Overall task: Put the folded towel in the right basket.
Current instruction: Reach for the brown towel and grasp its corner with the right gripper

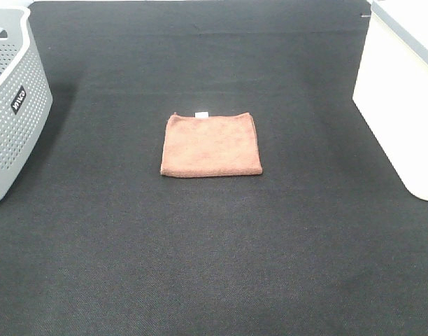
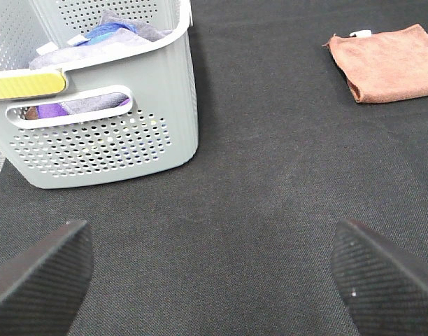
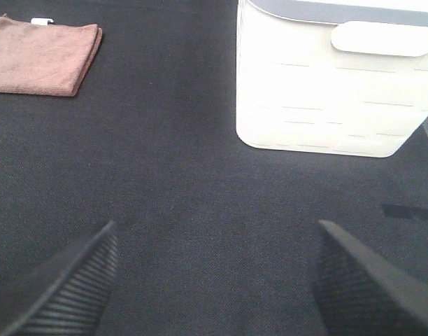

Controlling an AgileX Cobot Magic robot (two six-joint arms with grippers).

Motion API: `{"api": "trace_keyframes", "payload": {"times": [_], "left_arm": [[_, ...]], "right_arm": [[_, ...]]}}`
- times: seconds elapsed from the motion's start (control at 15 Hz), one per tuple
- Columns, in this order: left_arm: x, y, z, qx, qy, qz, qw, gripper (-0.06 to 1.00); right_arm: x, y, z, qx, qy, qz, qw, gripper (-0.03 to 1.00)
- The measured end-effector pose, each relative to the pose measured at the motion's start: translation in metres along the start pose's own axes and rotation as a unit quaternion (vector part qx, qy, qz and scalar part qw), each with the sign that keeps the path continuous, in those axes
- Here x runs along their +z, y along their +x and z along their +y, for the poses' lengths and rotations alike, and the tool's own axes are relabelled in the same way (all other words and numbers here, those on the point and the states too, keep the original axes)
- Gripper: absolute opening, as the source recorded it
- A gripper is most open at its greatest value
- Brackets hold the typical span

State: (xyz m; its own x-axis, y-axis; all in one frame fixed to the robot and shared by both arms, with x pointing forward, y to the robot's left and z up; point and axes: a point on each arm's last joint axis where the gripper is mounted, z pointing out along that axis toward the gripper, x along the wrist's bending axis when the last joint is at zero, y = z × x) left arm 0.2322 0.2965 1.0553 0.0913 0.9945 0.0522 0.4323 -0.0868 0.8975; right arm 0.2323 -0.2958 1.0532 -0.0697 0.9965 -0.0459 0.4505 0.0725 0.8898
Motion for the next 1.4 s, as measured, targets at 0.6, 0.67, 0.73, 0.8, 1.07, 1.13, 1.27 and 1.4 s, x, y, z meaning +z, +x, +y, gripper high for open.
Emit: {"api": "trace_keyframes", "payload": {"times": [0.6, 0.67, 0.73, 0.8, 1.07, 1.13, 1.27, 1.4], "left_arm": [[0.0000, 0.0000, 0.0000, 0.000, 0.000, 0.000, 1.000, 0.87], [0.0000, 0.0000, 0.0000, 0.000, 0.000, 0.000, 1.000, 0.87], [0.0000, 0.0000, 0.0000, 0.000, 0.000, 0.000, 1.000, 0.87], [0.0000, 0.0000, 0.0000, 0.000, 0.000, 0.000, 1.000, 0.87], [0.0000, 0.0000, 0.0000, 0.000, 0.000, 0.000, 1.000, 0.87], [0.0000, 0.0000, 0.0000, 0.000, 0.000, 0.000, 1.000, 0.87], [0.0000, 0.0000, 0.0000, 0.000, 0.000, 0.000, 1.000, 0.87], [0.0000, 0.0000, 0.0000, 0.000, 0.000, 0.000, 1.000, 0.87]], "right_arm": [[0.0000, 0.0000, 0.0000, 0.000, 0.000, 0.000, 1.000, 0.72], [0.0000, 0.0000, 0.0000, 0.000, 0.000, 0.000, 1.000, 0.72], [0.0000, 0.0000, 0.0000, 0.000, 0.000, 0.000, 1.000, 0.72], [0.0000, 0.0000, 0.0000, 0.000, 0.000, 0.000, 1.000, 0.72], [0.0000, 0.0000, 0.0000, 0.000, 0.000, 0.000, 1.000, 0.72], [0.0000, 0.0000, 0.0000, 0.000, 0.000, 0.000, 1.000, 0.72], [0.0000, 0.0000, 0.0000, 0.000, 0.000, 0.000, 1.000, 0.72], [0.0000, 0.0000, 0.0000, 0.000, 0.000, 0.000, 1.000, 0.72]]}}
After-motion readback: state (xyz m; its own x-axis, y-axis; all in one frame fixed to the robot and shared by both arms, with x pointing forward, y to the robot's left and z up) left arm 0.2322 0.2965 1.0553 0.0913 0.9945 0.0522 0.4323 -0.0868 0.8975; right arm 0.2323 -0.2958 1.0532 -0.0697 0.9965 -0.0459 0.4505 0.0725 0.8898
